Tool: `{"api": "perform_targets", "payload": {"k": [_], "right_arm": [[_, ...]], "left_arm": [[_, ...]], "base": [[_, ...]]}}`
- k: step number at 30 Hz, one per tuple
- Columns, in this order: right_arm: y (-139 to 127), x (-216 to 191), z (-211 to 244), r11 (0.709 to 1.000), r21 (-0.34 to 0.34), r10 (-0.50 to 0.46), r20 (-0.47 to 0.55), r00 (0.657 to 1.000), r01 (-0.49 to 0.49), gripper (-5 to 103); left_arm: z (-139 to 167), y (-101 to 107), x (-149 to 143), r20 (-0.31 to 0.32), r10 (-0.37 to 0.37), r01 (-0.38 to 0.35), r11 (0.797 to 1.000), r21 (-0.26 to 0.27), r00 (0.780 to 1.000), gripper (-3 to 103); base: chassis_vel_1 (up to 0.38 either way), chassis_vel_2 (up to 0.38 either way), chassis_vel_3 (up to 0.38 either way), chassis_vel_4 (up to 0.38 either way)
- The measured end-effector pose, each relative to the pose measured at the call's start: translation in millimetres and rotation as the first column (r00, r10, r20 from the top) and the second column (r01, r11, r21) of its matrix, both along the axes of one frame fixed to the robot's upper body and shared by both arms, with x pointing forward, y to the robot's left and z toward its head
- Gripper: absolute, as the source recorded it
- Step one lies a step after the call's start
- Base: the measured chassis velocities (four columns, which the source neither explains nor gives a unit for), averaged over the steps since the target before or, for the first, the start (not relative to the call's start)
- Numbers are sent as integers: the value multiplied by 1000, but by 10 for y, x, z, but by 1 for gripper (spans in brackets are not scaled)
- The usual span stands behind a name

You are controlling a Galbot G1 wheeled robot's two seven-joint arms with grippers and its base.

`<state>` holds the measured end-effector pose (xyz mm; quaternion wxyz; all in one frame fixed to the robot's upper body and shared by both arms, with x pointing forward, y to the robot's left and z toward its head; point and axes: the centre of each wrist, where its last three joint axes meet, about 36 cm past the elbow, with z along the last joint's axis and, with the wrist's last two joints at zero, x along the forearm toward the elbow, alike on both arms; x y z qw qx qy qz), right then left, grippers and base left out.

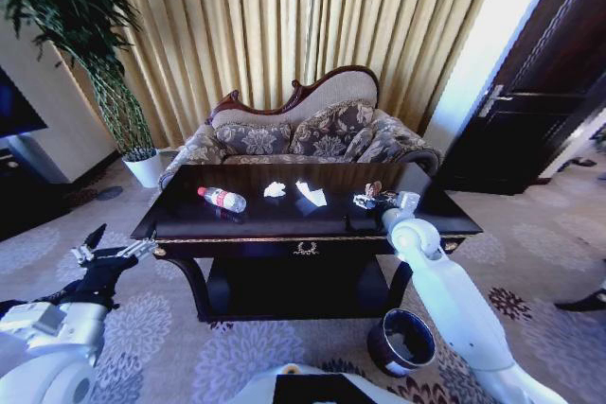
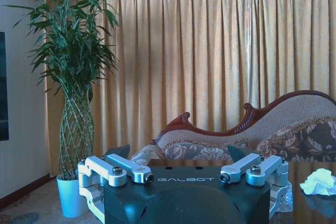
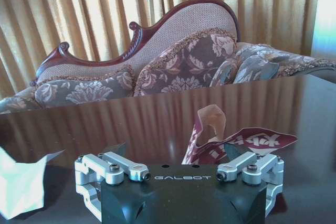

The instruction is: Move to the front of the table and place the trash on the table into the trash bin.

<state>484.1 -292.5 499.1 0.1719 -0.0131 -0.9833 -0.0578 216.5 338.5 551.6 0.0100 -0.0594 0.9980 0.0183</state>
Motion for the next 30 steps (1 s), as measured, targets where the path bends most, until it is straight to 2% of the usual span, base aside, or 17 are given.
{"api": "perform_targets", "payload": {"k": [5, 6, 8, 10, 11, 13, 15, 16, 19, 22, 25, 28, 29, 30], "right_arm": [[-20, 48, -26, 1000, -19, -11, -1, 1000, 11, 100], [-19, 57, -42, 1000, -28, -13, -3, 1000, 13, 103], [-8, 65, -71, 999, -39, -15, -2, 1000, 15, 94], [-5, 68, -83, 999, -43, -16, -2, 1000, 16, 94], [-3, 73, -95, 999, -47, -17, -1, 1000, 17, 84], [-2, 77, -100, 999, -49, -18, -1, 1000, 18, 84], [-7, 91, -107, 998, -52, -22, 4, 1000, 22, 73], [-7, 91, -107, 998, -52, -22, 4, 1000, 22, 73], [-21, 87, -115, 998, -55, -27, 9, 1000, 27, 57], [-36, 78, -125, 998, -56, -30, 8, 1000, 31, 51], [-70, 57, -143, 998, -56, -39, 7, 999, 40, 35], [-77, 49, -142, 998, -56, -41, 8, 999, 42, 30], [-78, 41, -136, 998, -55, -42, 10, 999, 42, 19], [-78, 41, -136, 998, -55, -42, 10, 999, 42, 19]], "left_arm": [[1, -1, 3, 5, -1, 1, 1000, 0, 1000, 100], [3, 0, 4, 9, -3, 3, 1000, 2, 1000, 100], [6, 8, 3, 15, -1, 1, 1000, 4, 1000, 100], [4, 12, 3, 16, 0, 0, 1000, 5, 1000, 100], [1, 16, 3, 17, 1, -1, 1000, 5, 1000, 100], [-1, 17, 3, 18, 1, -1, 1000, 5, 1000, 100], [-11, 25, 3, 21, 3, -3, 1000, 5, 1000, 100], [-11, 25, 3, 21, 3, -3, 1000, 5, 1000, 100], [-31, 39, 4, 25, 5, -5, 1000, 7, 1000, 100], [-36, 42, 5, 26, 5, -5, 1000, 8, 1000, 100], [-40, 35, 10, 27, 2, -2, 1000, 7, 1000, 100], [-40, 31, 12, 28, 0, -1, 1000, 7, 1000, 100], [-39, 29, 12, 29, 0, 0, 1000, 7, 1000, 100], [-39, 29, 12, 29, 0, 0, 1000, 7, 1000, 100]], "base": [[0, 0, 0, 0], [0, 0, 0, 0], [0, 0, 0, 0], [0, 0, 0, 0], [0, 0, 0, 0], [0, 0, 0, 0], [0, 0, 0, 0], [0, 0, 0, 0], [0, 0, 0, 0], [0, 0, 0, 0], [0, 0, 0, 0], [0, 0, 0, 0], [0, 0, 0, 0], [0, 0, 0, 0]]}}
